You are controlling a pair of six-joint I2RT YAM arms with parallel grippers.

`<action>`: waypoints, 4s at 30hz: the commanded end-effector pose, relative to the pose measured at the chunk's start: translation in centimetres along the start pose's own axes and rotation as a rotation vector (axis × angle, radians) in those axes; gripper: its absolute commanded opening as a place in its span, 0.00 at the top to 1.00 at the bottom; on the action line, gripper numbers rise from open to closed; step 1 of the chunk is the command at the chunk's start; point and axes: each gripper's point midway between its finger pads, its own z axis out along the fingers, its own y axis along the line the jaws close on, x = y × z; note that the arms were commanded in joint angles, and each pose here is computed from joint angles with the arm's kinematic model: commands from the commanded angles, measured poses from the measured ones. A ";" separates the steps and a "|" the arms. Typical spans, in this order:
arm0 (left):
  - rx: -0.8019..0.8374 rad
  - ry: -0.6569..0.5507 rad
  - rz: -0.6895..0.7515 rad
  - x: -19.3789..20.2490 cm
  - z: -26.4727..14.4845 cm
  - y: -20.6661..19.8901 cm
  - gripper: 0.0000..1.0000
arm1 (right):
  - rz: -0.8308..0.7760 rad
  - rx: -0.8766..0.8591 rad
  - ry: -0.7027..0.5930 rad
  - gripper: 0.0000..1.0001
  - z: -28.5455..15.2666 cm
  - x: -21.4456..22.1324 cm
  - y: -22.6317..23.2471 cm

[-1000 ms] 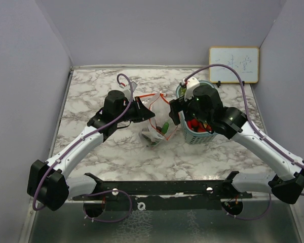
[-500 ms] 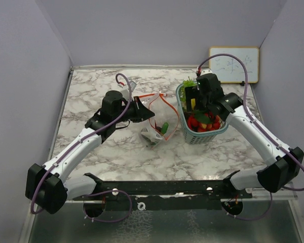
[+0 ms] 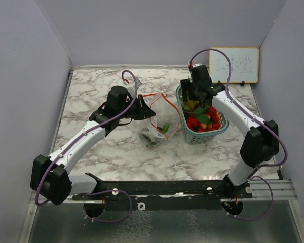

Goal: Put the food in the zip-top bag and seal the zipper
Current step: Pick up the fake fruit from the bin, then place the fake fruit in the bin, then pick up the fake vegetable from the bin.

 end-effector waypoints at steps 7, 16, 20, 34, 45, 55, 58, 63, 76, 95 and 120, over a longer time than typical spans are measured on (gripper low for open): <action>-0.047 -0.007 0.024 -1.1 0.5 0.4 1.00 | 0.034 -0.022 0.000 0.39 4.4 0.3 -0.7; -0.046 0.020 0.015 -0.9 1.1 0.6 1.00 | 0.059 -0.049 0.117 0.30 4.8 5.8 -0.1; -0.044 0.021 0.003 -0.7 1.1 0.6 1.00 | 0.047 -0.027 0.184 0.29 5.7 8.1 -0.3; -0.068 0.011 -0.030 0.0 0.9 1.4 1.00 | 0.056 -0.044 -0.004 0.95 -0.8 -0.1 -1.4; -0.054 0.021 -0.034 0.4 0.8 1.3 1.00 | 0.097 -0.193 -0.124 0.96 -8.4 -3.9 -0.3; -0.053 0.018 -0.036 0.8 0.6 1.4 1.00 | 0.152 -0.273 -0.090 0.95 -11.1 -2.2 0.6; -0.053 0.021 -0.028 0.7 0.6 1.4 1.00 | 0.167 -0.336 -0.098 0.96 -13.2 -2.2 1.3; -0.052 0.027 -0.017 0.8 0.8 1.5 1.00 | 0.182 -0.466 -0.120 0.96 -18.0 -1.6 2.4; -0.022 0.061 -0.018 1.2 2.0 1.7 1.00 | 0.265 -0.373 0.032 0.38 -16.9 5.9 1.2; -0.051 0.052 0.023 1.0 1.2 2.0 1.00 | 0.317 -0.019 -0.040 0.08 -6.4 -2.6 -2.0; -0.147 0.013 0.112 -2.0 -0.3 2.3 1.00 | 0.179 0.171 0.230 0.37 6.9 8.6 -2.4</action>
